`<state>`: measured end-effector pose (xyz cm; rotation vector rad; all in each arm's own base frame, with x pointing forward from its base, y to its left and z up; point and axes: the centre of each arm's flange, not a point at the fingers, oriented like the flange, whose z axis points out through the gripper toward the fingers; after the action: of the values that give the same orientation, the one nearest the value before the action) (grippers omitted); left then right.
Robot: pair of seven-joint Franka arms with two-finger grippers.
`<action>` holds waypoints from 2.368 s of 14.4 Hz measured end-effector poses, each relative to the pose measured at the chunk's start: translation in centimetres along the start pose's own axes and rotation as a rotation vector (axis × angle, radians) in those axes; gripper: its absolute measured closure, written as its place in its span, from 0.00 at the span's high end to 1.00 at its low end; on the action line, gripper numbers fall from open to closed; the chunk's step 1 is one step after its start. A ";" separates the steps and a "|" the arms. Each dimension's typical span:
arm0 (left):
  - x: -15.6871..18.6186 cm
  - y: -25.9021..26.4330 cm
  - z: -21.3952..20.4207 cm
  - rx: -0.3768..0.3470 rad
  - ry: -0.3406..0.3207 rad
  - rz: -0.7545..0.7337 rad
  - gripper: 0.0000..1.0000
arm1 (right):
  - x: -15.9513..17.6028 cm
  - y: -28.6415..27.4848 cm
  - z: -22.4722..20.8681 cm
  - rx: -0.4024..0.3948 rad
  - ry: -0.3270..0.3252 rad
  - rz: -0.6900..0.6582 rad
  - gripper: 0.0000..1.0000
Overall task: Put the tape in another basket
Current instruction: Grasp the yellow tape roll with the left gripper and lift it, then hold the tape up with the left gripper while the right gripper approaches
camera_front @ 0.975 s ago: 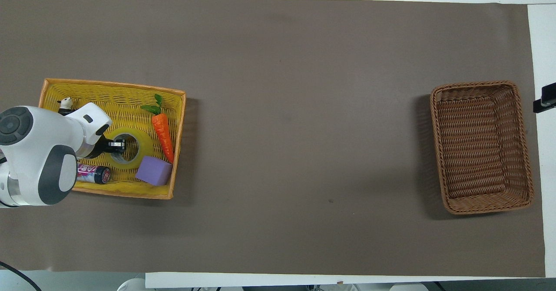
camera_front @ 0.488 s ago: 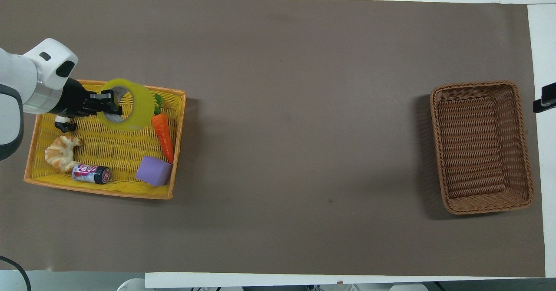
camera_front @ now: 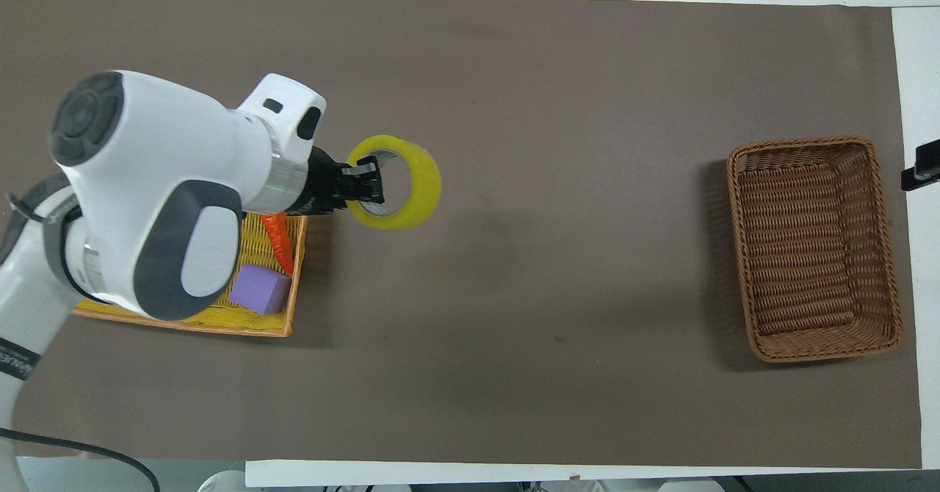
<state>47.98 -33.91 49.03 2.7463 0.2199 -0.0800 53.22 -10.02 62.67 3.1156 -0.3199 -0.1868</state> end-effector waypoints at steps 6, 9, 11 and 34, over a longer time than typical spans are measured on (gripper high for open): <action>0.1 0.7 -0.8 -0.012 0.021 0.018 0.23 | 0.0 0.0 0.0 0.000 0.000 0.000 1.00; -0.3 2.1 -1.7 -0.023 0.036 0.047 0.23 | -0.2 -0.9 0.1 0.003 -0.015 -0.021 1.00; -0.6 2.2 -1.3 -0.003 0.028 0.060 0.23 | -0.6 -3.7 0.1 0.005 -0.026 -0.081 1.00; -1.1 1.6 -0.2 0.068 -0.021 0.076 0.23 | -3.6 -25.5 12.1 0.980 -0.017 -0.311 1.00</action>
<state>47.16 -35.51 49.88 2.8166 0.1088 -0.0978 53.46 15.80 50.70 4.1250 0.1463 -0.0571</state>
